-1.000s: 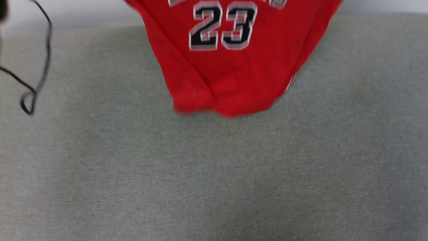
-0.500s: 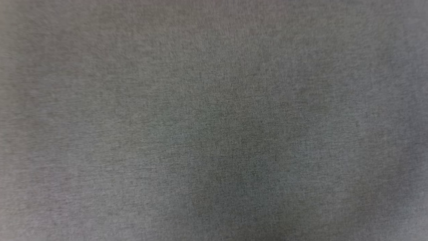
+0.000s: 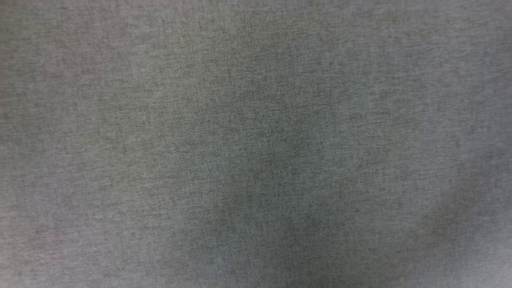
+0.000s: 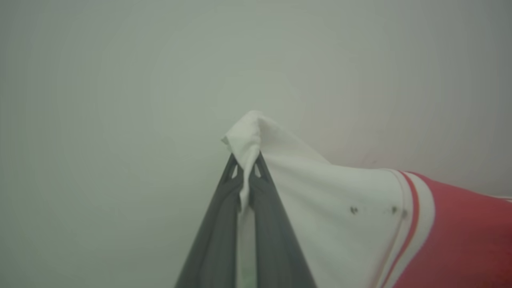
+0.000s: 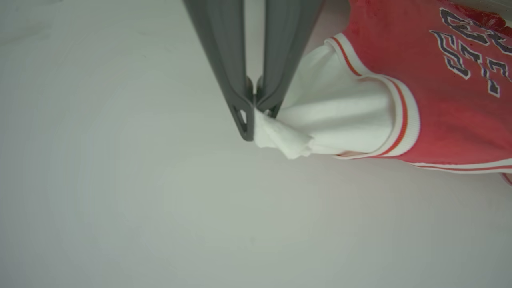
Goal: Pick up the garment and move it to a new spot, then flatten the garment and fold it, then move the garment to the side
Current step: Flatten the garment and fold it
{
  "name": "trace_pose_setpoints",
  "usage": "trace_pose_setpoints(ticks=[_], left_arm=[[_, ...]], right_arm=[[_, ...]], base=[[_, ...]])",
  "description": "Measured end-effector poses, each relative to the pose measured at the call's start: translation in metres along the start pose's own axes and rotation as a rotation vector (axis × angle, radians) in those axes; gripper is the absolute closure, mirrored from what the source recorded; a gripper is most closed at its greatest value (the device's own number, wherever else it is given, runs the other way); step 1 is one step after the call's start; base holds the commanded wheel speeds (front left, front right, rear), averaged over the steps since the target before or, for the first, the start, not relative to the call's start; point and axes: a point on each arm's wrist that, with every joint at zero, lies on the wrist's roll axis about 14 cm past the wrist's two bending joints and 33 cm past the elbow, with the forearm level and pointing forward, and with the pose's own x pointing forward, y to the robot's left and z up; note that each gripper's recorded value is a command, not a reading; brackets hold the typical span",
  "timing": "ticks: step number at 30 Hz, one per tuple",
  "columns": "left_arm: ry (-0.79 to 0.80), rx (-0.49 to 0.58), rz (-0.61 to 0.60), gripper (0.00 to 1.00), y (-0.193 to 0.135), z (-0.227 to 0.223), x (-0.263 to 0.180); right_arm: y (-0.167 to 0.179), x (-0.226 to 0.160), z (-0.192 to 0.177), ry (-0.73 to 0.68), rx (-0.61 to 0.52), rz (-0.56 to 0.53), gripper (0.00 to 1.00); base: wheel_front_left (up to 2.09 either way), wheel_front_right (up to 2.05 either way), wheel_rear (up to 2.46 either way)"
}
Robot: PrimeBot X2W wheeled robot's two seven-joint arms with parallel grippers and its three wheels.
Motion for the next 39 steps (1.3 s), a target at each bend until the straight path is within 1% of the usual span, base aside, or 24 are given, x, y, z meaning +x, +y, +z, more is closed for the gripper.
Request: trace_pose_setpoints(ticks=[4, 9, 13, 18, 23, 29, 34, 39], left_arm=[[0.028, -0.028, -0.003, 1.0, 0.001, -0.027, -0.004], [0.036, -0.073, 0.0, 1.0, 0.004, -0.037, -0.018], [0.05, -0.103, 0.003, 1.0, 0.007, -0.038, -0.038], [0.082, -0.142, 0.019, 1.0, 0.015, -0.035, -0.08], [0.121, -0.169, 0.061, 1.0, 0.025, -0.029, -0.139], [0.247, -0.189, 0.09, 1.0, 0.022, -0.042, -0.233], [0.35, -0.197, 0.118, 1.0, 0.022, -0.042, -0.307], [0.444, -0.196, 0.158, 1.0, 0.024, -0.036, -0.369]], right_arm=[[0.011, 0.0, -0.031, 0.047, 0.032, 0.021, 1.0], [0.016, -0.012, -0.049, 0.084, 0.068, 0.032, 1.0], [0.017, -0.034, -0.063, 0.133, 0.083, 0.038, 1.0], [0.02, -0.074, -0.07, 0.181, 0.126, 0.05, 1.0], [0.025, -0.125, -0.074, 0.231, 0.167, 0.057, 1.0], [0.025, -0.194, -0.079, 0.309, 0.224, 0.04, 1.0], [0.024, -0.259, -0.089, 0.4, 0.256, 0.003, 1.0], [0.034, -0.324, -0.102, 0.493, 0.33, -0.038, 1.0]], base=[[0.0, 0.0, 0.0], [0.0, 0.0, 0.0], [0.0, 0.0, 0.0], [0.0, 0.0, 0.0], [0.0, 0.0, 0.0], [0.0, 0.0, 0.0], [0.0, 0.0, 0.0], [0.0, 0.0, 0.0]])
